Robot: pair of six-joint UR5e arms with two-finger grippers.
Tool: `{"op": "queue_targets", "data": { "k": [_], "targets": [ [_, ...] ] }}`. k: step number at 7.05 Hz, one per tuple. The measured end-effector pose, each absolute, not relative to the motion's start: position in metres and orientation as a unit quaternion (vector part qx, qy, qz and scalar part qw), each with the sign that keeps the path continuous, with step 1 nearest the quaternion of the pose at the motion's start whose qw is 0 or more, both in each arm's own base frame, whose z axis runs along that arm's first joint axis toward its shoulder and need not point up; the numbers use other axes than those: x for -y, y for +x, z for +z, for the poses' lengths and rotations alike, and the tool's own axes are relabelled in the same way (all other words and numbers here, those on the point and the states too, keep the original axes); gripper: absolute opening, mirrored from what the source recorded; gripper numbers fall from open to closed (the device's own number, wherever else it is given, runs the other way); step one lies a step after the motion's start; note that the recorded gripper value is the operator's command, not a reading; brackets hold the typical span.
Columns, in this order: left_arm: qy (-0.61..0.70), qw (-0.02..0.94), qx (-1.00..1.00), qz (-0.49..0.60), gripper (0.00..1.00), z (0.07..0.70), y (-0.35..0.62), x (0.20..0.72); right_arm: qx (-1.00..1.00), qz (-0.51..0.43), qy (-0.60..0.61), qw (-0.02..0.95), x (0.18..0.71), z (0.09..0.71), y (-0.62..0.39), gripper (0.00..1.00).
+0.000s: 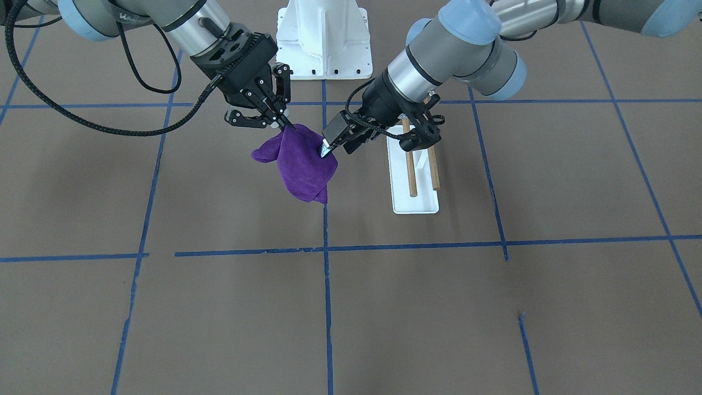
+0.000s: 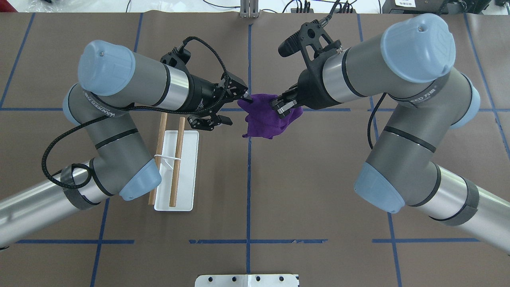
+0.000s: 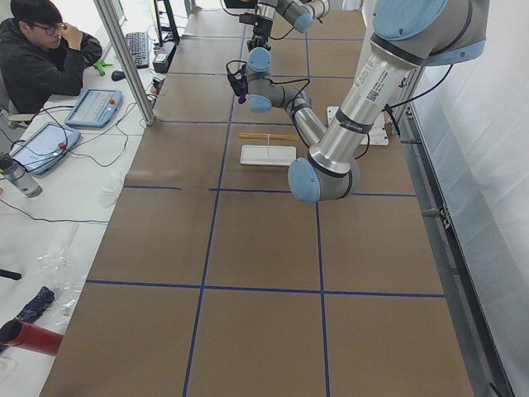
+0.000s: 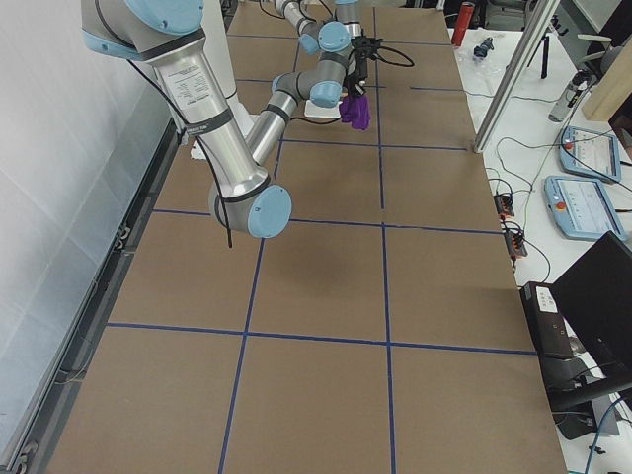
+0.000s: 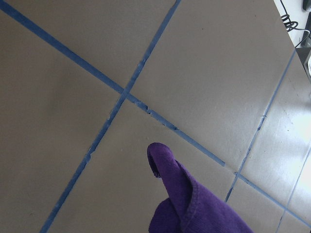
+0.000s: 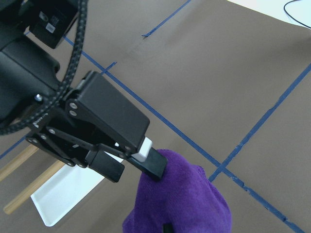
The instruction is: Hang towel on rack
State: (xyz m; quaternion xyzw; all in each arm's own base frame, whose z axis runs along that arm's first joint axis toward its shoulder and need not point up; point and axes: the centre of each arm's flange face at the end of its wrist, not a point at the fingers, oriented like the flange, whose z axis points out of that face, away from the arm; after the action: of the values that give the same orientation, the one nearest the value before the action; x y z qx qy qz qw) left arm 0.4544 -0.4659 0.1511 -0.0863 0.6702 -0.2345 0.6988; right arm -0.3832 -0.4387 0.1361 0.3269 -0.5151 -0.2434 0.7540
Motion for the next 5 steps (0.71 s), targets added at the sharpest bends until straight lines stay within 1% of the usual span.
{"op": "queue_targets", "data": {
  "k": [1,2,4,5],
  "targets": [
    [-0.086,0.697,-0.673,-0.232,0.69,0.15,0.454,0.465,0.517,-0.244,0.327,0.752,0.437,0.133,-0.384,0.0],
    [-0.085,0.696,-0.675,-0.231,0.54,0.15,0.454,0.465,0.52,-0.244,0.327,0.751,0.434,0.131,-0.386,0.0],
    [-0.081,0.692,-0.681,-0.225,0.28,0.15,0.452,0.463,0.524,-0.247,0.325,0.747,0.428,0.128,-0.389,0.0],
    [-0.079,0.691,-0.684,-0.222,0.09,0.152,0.451,0.463,0.526,-0.249,0.325,0.746,0.426,0.126,-0.39,0.0]
  ]
}}
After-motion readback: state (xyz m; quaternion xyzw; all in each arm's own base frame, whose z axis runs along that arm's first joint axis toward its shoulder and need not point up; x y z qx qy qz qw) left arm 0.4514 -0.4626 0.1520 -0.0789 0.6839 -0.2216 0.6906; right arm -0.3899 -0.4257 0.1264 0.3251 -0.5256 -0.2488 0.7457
